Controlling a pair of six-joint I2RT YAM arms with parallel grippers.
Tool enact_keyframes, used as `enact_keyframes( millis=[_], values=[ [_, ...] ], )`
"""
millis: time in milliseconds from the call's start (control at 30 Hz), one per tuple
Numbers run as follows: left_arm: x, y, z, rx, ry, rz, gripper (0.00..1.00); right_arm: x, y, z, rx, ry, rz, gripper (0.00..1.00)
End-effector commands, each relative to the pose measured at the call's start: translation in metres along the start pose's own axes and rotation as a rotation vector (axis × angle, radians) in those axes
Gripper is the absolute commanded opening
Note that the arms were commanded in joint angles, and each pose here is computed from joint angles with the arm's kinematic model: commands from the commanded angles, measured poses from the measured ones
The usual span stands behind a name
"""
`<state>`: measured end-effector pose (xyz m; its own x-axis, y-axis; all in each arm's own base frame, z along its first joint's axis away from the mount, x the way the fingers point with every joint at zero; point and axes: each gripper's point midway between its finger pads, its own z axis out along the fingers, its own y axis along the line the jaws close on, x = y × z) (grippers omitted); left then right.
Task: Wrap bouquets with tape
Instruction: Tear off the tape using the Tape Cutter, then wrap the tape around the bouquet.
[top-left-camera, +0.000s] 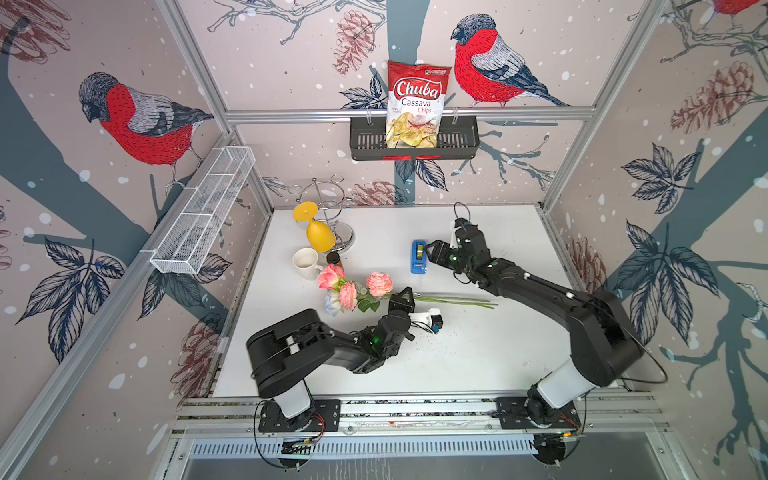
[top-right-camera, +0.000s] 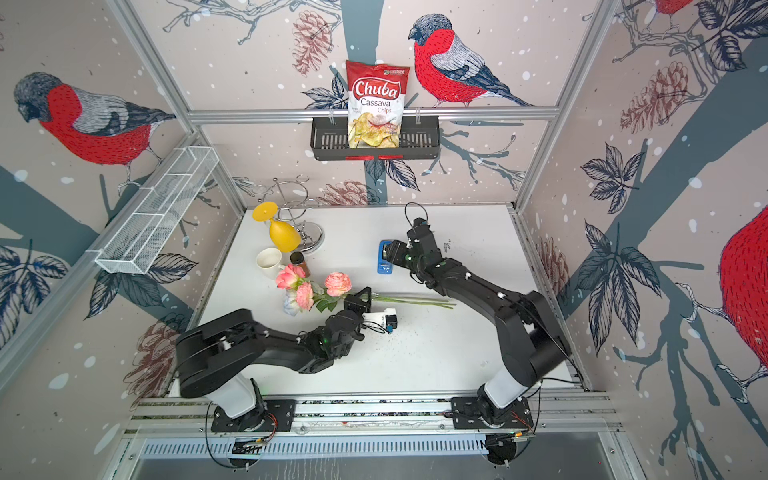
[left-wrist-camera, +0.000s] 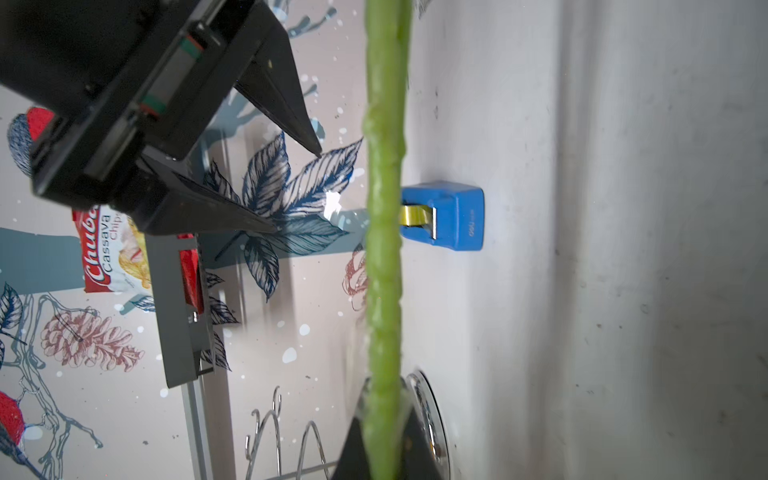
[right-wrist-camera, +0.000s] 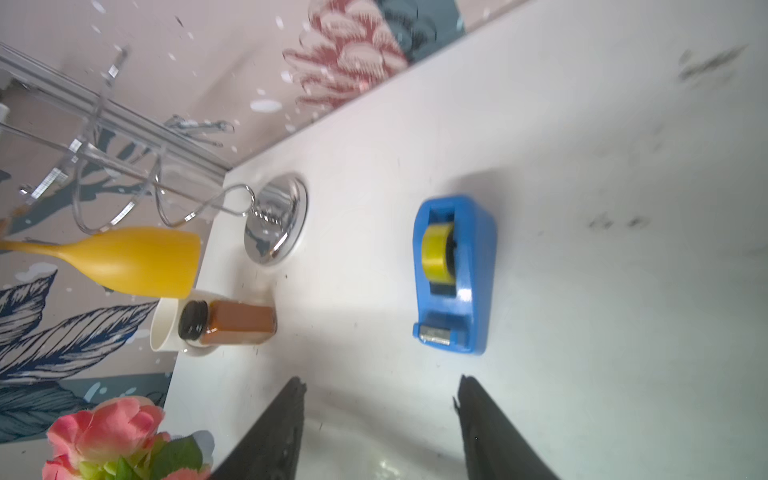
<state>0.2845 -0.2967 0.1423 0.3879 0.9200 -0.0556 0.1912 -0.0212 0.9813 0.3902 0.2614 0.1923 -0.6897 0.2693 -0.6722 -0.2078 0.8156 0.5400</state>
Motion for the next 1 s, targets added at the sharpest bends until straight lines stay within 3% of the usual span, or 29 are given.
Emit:
enact_keyframes(
  millis=[0, 100, 200, 433, 733, 867, 967],
  values=[
    [-0.025, -0.021, -0.022, 0.229, -0.201, 0.019, 0.00, 0.000, -0.016, -0.033, 0.108, 0.052, -0.160, 0.66],
    [-0.037, 0.003, -0.041, 0.268, -0.332, -0.001, 0.00, -0.005, -0.007, -0.068, 0.089, 0.058, -0.226, 0.72],
    [-0.038, 0.015, -0.054, 0.280, -0.402, 0.066, 0.00, -0.002, 0.009, -0.103, 0.022, 0.055, -0.265, 0.76],
    [-0.033, 0.038, -0.061, 0.287, -0.424, 0.128, 0.00, 0.028, 0.052, -0.164, -0.184, 0.092, -0.313, 0.90],
    [-0.028, 0.068, -0.052, 0.171, -0.447, 0.132, 0.00, 0.095, 0.069, -0.188, -0.262, 0.268, -0.387, 0.91],
    [-0.030, 0.075, -0.050, 0.140, -0.460, 0.156, 0.00, 0.108, 0.052, -0.186, -0.186, 0.290, -0.414, 0.90],
    [-0.032, 0.080, -0.049, 0.127, -0.465, 0.169, 0.00, 0.122, 0.050, -0.185, -0.204, 0.335, -0.419, 0.86]
  ],
)
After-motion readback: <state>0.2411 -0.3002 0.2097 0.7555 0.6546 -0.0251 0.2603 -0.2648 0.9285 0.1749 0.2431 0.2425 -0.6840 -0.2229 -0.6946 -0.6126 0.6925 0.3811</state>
